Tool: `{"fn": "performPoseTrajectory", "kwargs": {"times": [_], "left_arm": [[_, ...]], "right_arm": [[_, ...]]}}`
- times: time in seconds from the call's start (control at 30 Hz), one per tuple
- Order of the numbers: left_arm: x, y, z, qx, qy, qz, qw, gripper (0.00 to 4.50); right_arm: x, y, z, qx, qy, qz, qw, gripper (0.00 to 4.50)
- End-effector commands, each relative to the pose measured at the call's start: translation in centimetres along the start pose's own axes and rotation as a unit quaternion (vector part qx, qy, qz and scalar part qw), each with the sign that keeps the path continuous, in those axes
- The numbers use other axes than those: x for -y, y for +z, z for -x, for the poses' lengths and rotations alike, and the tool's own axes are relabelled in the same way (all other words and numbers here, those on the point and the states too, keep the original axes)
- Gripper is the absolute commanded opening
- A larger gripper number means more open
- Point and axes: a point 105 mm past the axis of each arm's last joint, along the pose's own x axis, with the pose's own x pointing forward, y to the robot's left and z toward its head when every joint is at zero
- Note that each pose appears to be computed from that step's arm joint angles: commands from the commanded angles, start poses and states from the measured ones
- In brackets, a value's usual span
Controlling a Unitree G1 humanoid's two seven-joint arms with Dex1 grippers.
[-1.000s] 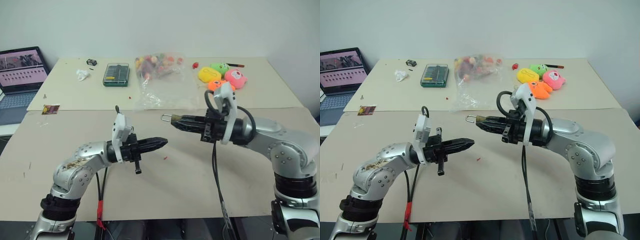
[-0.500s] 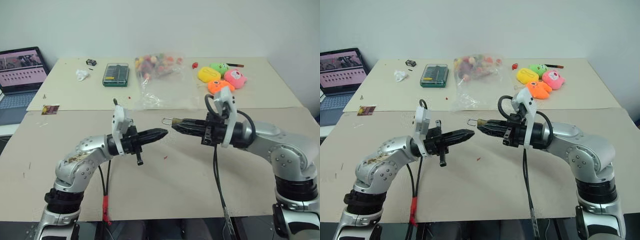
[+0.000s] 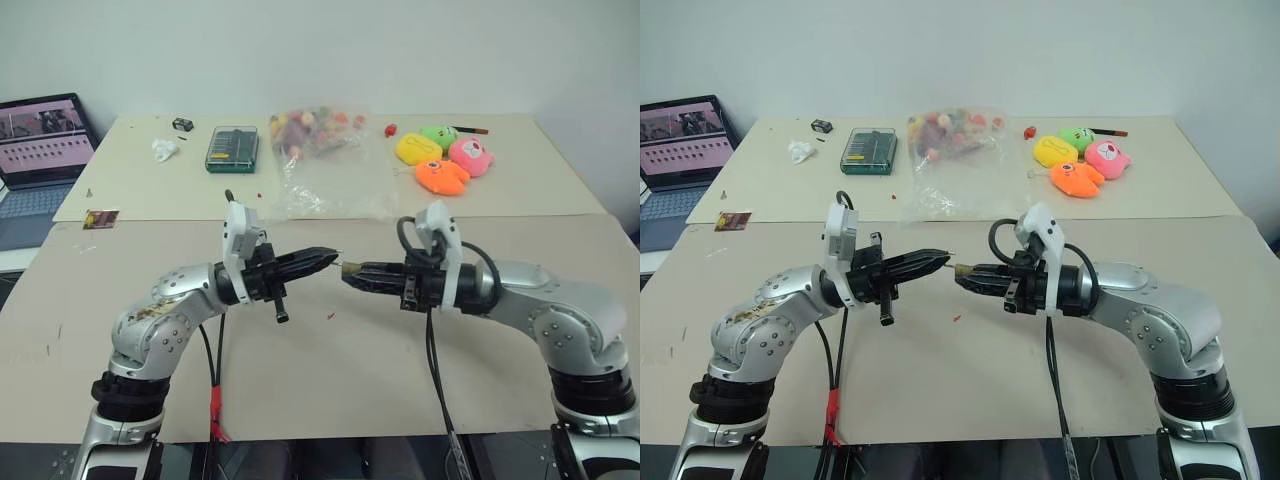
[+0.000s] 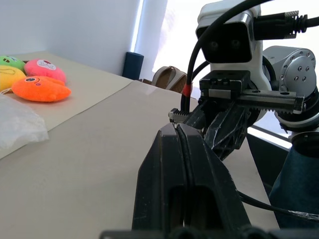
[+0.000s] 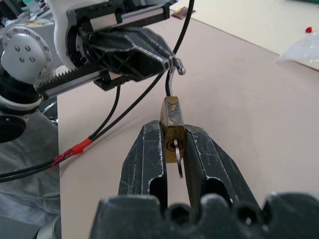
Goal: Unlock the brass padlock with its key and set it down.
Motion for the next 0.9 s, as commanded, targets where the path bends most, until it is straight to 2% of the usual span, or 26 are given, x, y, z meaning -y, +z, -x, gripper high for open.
{"fn": "performPoseTrajectory", "kwargs": {"times": [0.03, 0.17, 0.27, 0.47, 0.5, 0.57, 0.73, 0.87, 0.9], "left_arm": [[0.0, 0.7, 0.0, 0.012, -0.001, -0.012, 1.000, 0.07], [-0.1, 0.8, 0.0, 0.013, 0.003, -0.013, 1.000, 0.07], [-0.6, 1.6, 0.3, 0.021, 0.017, -0.022, 0.999, 0.07], [-1.8, 1.5, 1.5, 0.006, 0.044, -0.053, 0.998, 0.07], [-1.8, 1.5, 1.9, -0.001, 0.045, -0.070, 0.997, 0.58], [-1.7, 1.4, 2.3, -0.010, 0.041, -0.093, 0.995, 1.07], [-0.8, 0.6, 3.2, -0.054, 0.019, -0.211, 0.976, 2.97], [-0.3, -0.1, 4.0, -0.078, 0.011, -0.279, 0.957, 4.48], [0.0, -0.2, 4.2, -0.080, 0.015, -0.288, 0.954, 4.48]], "right_arm": [[-0.8, 1.2, 0.3, 0.014, 0.013, 0.026, 0.999, 0.14], [-0.9, 1.7, 0.4, 0.015, 0.016, 0.029, 0.999, 0.14], [0.2, 1.8, 1.4, 0.009, -0.004, 0.020, 1.000, 0.14], [0.9, 0.8, 2.6, -0.015, -0.012, 0.006, 1.000, 0.14], [1.0, 0.7, 2.5, -0.016, -0.006, -0.005, 1.000, 0.14], [1.0, 0.4, 2.5, -0.018, 0.001, -0.016, 1.000, 0.14], [0.2, -1.9, 2.0, -0.078, 0.045, -0.112, 0.990, 0.14], [0.9, -2.6, 0.8, -0.096, 0.050, -0.171, 0.979, 0.14], [1.5, -3.3, 0.1, -0.105, 0.044, -0.200, 0.973, 0.14]]}}
